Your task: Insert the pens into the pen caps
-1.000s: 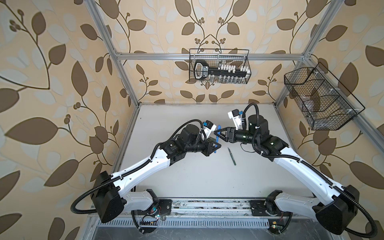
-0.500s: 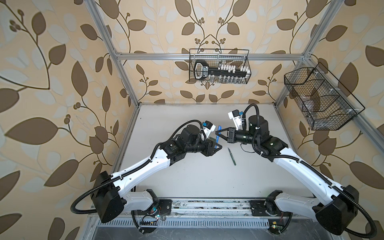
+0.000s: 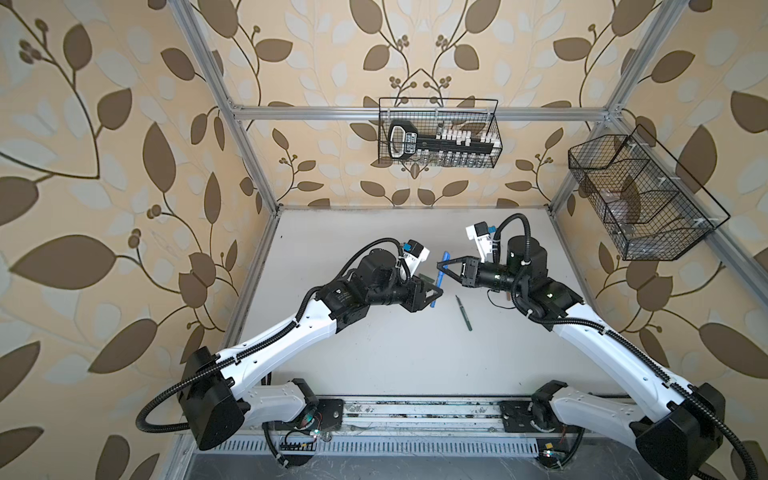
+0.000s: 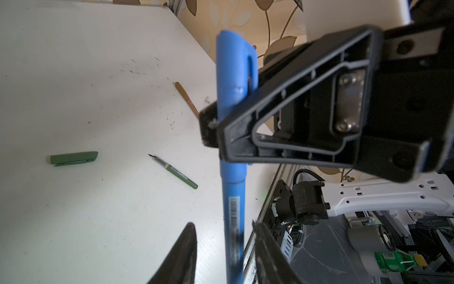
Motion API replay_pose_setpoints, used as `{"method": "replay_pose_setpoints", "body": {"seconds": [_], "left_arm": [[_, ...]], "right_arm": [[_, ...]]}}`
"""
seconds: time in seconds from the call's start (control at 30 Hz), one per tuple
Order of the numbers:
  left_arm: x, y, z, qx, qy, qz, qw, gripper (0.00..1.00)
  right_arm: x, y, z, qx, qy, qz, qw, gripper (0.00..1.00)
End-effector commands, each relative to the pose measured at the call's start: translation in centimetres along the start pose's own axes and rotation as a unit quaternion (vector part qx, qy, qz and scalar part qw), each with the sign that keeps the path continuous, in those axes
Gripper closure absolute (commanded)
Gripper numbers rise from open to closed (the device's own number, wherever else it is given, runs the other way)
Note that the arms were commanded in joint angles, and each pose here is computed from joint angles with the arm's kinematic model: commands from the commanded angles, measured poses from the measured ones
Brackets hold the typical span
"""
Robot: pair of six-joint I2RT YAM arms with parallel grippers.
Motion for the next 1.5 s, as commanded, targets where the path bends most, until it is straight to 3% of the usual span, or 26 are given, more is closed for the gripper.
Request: {"method": "replay_pose_setpoints", "body": {"seconds": [0.0,0.1,0.2,0.37,0.6,0.93,1.27,1.47], "left_arm": [[-1.4,0.5,2.1,-0.029,-0.021,-0.027,0.999,0.69],[-1.4,0.8,2.4,-0.04,-0.026,-0.015,0.999,0.78],[-1.3,1.0,3.0,-0.053,-0.031,0.002,0.998,1.0],[-0.7,1.6,4.8,-0.09,-0.037,0.048,0.994,1.0],[-0.6,3.0,9.2,-0.151,-0.06,0.051,0.985,1.0],[-0.1,6.4,15.2,-0.271,-0.105,0.08,0.954,1.0],[-0.6,7.4,19.0,-0.309,-0.147,0.071,0.937,1.0],[0.3,7.2,18.1,-0.27,-0.144,0.096,0.947,1.0]], "right_arm": [[0.6,0.4,0.0,-0.006,0.0,0.019,1.0,1.0],[0.3,0.3,-0.2,-0.001,0.001,0.012,1.0,1.0],[0.1,0.3,-0.6,0.002,-0.001,0.011,1.0,1.0],[-0.1,-0.1,-1.9,0.01,-0.004,0.005,1.0,1.0],[-1.5,-1.8,-6.0,0.063,-0.019,-0.018,0.998,1.0],[-3.1,-2.6,-12.0,0.144,-0.046,-0.028,0.988,1.0],[-2.5,-3.3,-16.0,0.226,-0.055,-0.009,0.972,1.0],[-2.1,-1.9,-12.7,0.185,-0.035,-0.028,0.982,1.0]]}}
Point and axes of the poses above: each gripper's point midway between its finger pads, its own y axis back along the fingers, its own x axis along the line the jaws close on, z = x × y, the point moved 7 cm from there along y, back along the fingers, and after that the axes turned 7 degrees about -y, right-handed, at the moved point
